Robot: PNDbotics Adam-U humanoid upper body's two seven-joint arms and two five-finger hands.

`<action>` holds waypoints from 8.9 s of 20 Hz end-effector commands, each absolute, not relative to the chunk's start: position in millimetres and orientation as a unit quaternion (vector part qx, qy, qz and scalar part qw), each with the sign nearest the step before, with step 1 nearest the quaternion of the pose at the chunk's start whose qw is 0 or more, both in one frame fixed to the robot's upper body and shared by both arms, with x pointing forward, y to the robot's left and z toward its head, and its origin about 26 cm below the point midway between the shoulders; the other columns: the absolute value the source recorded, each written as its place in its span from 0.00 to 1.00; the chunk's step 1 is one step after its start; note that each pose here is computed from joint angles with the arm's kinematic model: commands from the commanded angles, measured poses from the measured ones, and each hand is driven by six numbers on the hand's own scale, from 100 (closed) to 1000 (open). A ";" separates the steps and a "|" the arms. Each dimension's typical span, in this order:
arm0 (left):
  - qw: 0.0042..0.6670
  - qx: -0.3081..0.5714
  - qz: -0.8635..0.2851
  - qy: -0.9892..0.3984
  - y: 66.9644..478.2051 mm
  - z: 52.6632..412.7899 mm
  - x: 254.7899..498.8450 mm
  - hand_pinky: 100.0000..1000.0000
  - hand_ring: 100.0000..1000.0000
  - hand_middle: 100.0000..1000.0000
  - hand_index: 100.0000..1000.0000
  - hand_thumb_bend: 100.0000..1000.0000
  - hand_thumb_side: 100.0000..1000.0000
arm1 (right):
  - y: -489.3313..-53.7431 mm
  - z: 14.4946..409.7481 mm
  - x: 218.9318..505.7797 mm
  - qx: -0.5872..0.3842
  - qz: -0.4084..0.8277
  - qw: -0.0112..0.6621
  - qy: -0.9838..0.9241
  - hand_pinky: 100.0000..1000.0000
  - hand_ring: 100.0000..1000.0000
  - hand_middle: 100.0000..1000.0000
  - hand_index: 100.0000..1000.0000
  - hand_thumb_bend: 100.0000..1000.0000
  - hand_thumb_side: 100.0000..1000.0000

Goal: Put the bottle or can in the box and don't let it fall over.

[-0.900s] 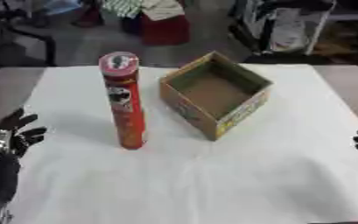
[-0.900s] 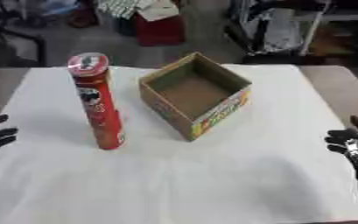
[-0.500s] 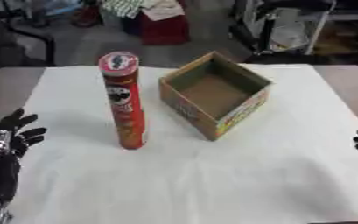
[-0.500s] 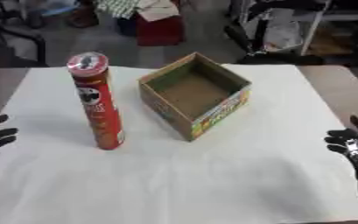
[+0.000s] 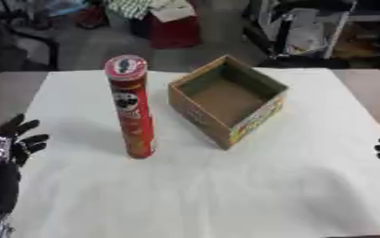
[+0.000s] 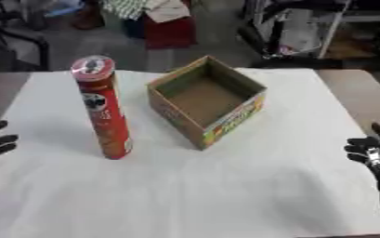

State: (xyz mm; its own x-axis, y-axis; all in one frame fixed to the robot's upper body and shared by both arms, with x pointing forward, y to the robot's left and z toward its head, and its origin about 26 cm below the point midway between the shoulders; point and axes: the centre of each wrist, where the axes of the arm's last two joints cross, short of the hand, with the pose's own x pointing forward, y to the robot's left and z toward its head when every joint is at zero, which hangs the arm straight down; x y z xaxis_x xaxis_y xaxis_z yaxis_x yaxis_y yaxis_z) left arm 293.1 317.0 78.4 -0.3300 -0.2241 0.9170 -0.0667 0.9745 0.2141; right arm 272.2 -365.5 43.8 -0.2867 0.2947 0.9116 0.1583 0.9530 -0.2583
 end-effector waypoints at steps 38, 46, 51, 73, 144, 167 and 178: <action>0.226 0.299 -0.705 -0.602 309.5 304.6 432.0 0.94 0.92 0.92 1.00 0.34 1.00 | -370.0 54.0 274.0 -0.136 0.100 0.573 -0.802 0.73 0.70 0.64 1.00 0.00 0.79; 0.196 0.305 -0.709 -0.605 301.1 284.7 444.2 0.94 0.91 0.92 1.00 0.35 1.00 | -368.5 54.0 275.1 -0.133 0.100 0.572 -0.803 0.73 0.70 0.64 1.00 0.00 0.79; 0.193 0.294 -0.713 -0.607 299.0 269.5 449.2 0.94 0.91 0.92 1.00 0.39 1.00 | -367.8 53.9 275.5 -0.131 0.100 0.572 -0.804 0.73 0.70 0.64 1.00 0.00 0.79; 0.204 0.246 -0.758 -0.569 292.7 230.0 451.0 0.94 0.92 0.92 1.00 0.41 1.00 | -367.5 53.7 275.3 -0.130 0.097 0.572 -0.804 0.73 0.70 0.64 1.00 0.00 0.80; 0.125 0.308 -0.608 -0.721 211.3 234.2 479.5 0.98 0.97 0.97 1.00 0.50 0.89 | -347.8 62.2 289.9 -0.082 0.122 0.561 -0.815 0.73 0.70 0.64 1.00 0.00 0.81; 0.304 0.219 -0.180 -0.910 327.5 212.4 334.8 0.87 0.76 0.84 1.00 0.21 0.99 | -361.3 61.3 282.2 -0.117 0.098 0.564 -0.811 0.73 0.70 0.63 1.00 0.00 0.80; 0.475 0.231 -0.021 -0.849 336.6 100.6 278.9 0.82 0.69 0.79 1.00 0.18 1.00 | -365.6 56.1 277.3 -0.130 0.081 0.569 -0.808 0.73 0.70 0.63 1.00 0.00 0.80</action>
State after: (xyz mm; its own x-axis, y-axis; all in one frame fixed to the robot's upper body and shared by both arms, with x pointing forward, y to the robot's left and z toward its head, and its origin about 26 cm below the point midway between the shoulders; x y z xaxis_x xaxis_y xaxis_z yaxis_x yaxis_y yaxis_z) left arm 279.7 335.6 95.7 -0.4354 -0.4170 0.7978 -0.3539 0.8942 0.2742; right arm 276.1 -363.6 47.3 -0.2964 0.2859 0.9113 0.1055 0.9581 -0.2662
